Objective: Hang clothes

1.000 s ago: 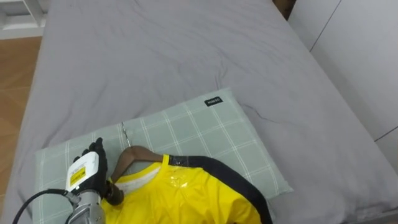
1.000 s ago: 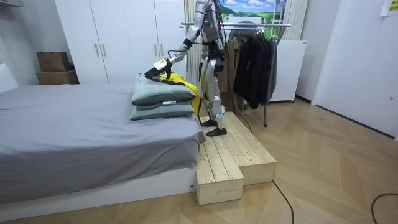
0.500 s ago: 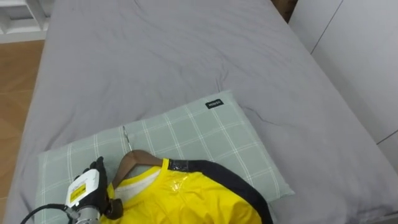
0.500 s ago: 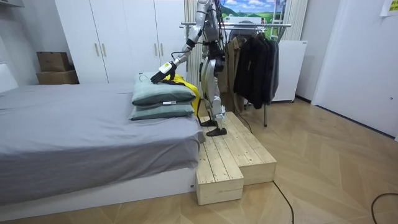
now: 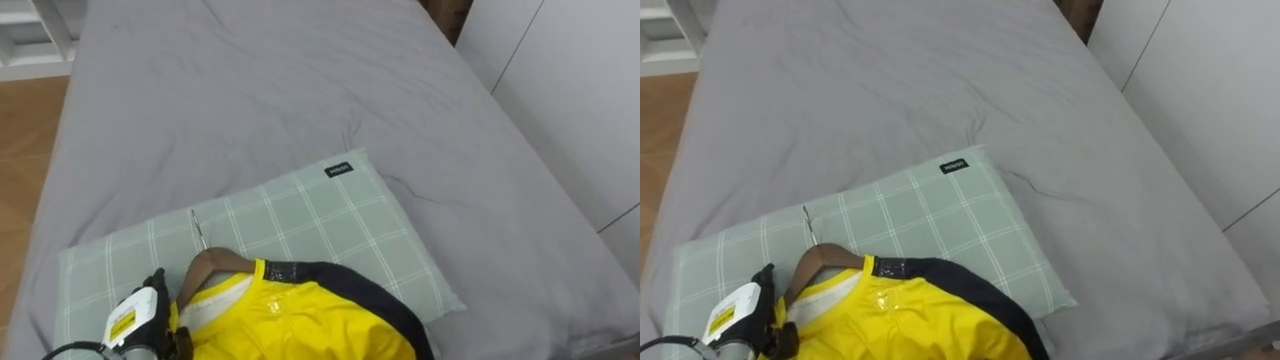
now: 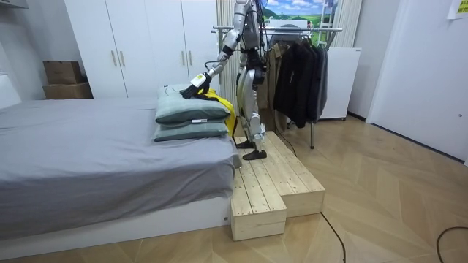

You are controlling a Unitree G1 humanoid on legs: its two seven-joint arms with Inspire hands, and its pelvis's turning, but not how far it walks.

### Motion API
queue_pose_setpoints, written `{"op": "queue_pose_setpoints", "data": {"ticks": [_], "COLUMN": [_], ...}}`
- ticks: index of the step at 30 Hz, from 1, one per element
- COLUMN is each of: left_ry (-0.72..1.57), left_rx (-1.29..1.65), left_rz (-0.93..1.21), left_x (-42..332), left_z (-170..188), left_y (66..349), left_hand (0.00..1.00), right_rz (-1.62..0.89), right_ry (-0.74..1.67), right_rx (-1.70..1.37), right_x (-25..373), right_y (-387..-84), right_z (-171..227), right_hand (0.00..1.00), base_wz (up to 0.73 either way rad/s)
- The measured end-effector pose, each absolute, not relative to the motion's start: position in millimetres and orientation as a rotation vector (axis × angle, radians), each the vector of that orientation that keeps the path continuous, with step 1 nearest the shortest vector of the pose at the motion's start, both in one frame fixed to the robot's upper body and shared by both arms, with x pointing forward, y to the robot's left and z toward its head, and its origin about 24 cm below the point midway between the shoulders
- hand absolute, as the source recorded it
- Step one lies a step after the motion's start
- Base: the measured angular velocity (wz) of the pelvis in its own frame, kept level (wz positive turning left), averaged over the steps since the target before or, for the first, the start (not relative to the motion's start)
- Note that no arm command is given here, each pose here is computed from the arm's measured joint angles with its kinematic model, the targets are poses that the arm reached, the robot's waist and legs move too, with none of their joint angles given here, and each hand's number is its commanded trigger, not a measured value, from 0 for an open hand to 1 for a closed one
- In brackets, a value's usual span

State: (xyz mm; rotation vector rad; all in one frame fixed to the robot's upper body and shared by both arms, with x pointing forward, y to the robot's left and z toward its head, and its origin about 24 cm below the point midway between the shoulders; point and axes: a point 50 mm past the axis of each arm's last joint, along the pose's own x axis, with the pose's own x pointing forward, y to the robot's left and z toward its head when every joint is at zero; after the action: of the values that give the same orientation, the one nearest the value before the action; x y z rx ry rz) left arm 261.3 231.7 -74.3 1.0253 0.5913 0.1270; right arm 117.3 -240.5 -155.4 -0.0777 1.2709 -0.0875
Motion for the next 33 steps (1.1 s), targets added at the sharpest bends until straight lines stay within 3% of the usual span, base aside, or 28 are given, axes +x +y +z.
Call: {"op": "queue_pose_setpoints", "data": {"ticks": [19,20,21,22,33], "left_ry": [0.62,0.621,0.622,0.623,0.553], "left_rx": [1.006,1.004,1.0,0.987,0.981], "left_rz": [0.089,0.088,0.086,0.088,0.162], "left_x": [267,267,267,268,293], "left_z": [-72,-72,-72,-71,-45], "left_y": [231,231,231,231,243], "left_hand": [0.0,0.21,0.79,0.97,1.0], "right_rz": [-0.067,-0.066,-0.065,-0.065,-0.075], "right_ry": [1.282,1.282,1.281,1.278,1.261], "right_rx": [-0.077,-0.076,-0.076,-0.076,-0.084], "right_x": [117,117,117,119,121], "right_y": [-239,-239,-239,-239,-242], "right_z": [-156,-156,-156,-155,-154], "right_hand": [0.0,0.0,0.0,0.0,0.0], "base_wz": [0.0,0.07,0.05,0.03,0.04]}}
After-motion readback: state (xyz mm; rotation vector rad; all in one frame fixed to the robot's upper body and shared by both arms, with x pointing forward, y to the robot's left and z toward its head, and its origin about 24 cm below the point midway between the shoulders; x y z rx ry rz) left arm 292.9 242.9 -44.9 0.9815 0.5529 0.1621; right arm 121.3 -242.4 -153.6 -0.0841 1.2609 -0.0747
